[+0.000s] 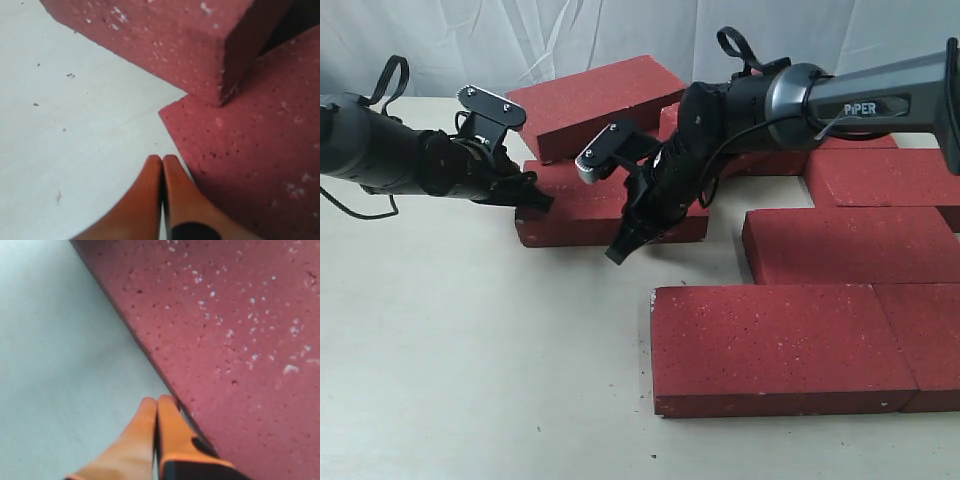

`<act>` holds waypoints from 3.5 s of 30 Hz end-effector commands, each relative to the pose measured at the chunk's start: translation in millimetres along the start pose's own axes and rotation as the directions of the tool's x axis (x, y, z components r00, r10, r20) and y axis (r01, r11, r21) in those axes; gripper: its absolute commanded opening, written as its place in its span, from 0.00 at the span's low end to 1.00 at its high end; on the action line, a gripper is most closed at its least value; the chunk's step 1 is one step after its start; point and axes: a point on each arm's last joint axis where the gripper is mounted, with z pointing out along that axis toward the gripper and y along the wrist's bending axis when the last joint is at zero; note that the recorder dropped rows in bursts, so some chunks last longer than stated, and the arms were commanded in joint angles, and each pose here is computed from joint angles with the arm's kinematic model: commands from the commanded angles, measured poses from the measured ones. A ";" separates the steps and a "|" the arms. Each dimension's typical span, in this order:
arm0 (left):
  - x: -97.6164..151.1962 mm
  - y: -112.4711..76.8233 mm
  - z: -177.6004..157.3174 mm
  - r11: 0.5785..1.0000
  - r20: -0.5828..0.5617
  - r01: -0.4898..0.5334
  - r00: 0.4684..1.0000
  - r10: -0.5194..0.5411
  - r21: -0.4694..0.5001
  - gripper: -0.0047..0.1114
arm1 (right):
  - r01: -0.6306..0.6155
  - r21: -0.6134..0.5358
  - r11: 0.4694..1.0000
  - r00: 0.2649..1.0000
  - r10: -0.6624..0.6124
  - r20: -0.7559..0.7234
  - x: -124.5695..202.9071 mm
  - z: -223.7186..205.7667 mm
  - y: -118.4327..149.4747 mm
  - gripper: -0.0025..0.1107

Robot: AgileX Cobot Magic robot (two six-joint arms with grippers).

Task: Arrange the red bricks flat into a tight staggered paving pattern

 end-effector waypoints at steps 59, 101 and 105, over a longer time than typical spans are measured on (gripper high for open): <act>-7.9 -10.0 2.6 1.000 -0.010 0.015 1.000 -0.015 0.028 0.04 | -0.201 0.152 0.968 0.967 0.221 -0.130 55.7 -45.4 -88.0 0.01; -3.2 -33.0 21.0 0.997 -0.027 -0.039 0.999 0.041 0.066 0.04 | -0.145 0.186 0.972 0.971 0.176 -0.164 61.8 -33.5 -93.1 0.01; -7.5 -33.6 16.1 0.996 -0.034 -0.054 0.998 0.056 0.077 0.04 | -0.138 0.184 0.973 0.969 0.172 -0.180 63.1 -33.7 -92.8 0.01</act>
